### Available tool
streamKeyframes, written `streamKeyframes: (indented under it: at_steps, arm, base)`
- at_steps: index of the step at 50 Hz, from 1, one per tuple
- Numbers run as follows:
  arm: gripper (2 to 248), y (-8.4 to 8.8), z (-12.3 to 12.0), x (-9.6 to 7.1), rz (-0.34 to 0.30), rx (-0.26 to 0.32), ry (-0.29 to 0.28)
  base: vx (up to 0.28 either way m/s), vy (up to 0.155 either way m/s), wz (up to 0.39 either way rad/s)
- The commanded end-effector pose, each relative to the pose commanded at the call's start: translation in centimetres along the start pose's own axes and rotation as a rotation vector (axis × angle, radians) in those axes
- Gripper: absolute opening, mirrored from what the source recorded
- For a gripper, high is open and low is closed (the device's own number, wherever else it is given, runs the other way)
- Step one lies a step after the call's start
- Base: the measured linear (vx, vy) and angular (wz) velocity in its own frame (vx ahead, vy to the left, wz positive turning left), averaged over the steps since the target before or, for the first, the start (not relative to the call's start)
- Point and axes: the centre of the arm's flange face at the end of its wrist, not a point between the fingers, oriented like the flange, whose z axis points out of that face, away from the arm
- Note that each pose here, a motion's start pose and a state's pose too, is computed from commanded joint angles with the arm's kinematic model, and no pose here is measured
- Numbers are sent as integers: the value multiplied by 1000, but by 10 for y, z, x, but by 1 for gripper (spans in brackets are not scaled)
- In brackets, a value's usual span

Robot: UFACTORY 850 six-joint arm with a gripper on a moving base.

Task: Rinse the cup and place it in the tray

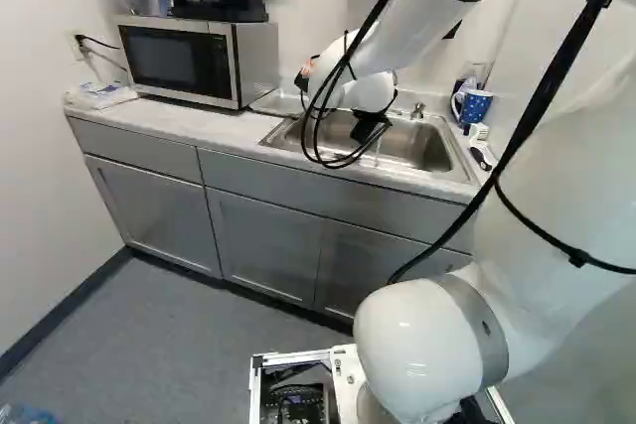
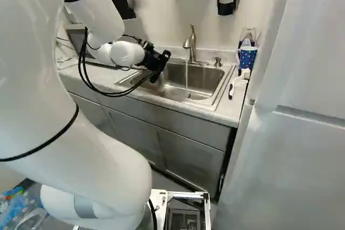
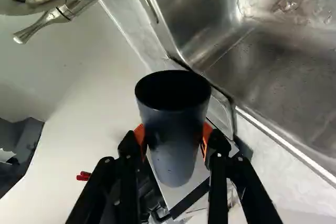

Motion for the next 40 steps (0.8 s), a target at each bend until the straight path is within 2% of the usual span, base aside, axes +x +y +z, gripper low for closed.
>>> streamKeyframes:
  at_steps: [23,40]
  arm:
    - [121,0,0,0,-6,0,0]
    - [121,0,0,0,-159,0,0]
  base:
    - [0,0,0]
    - [0,0,0]
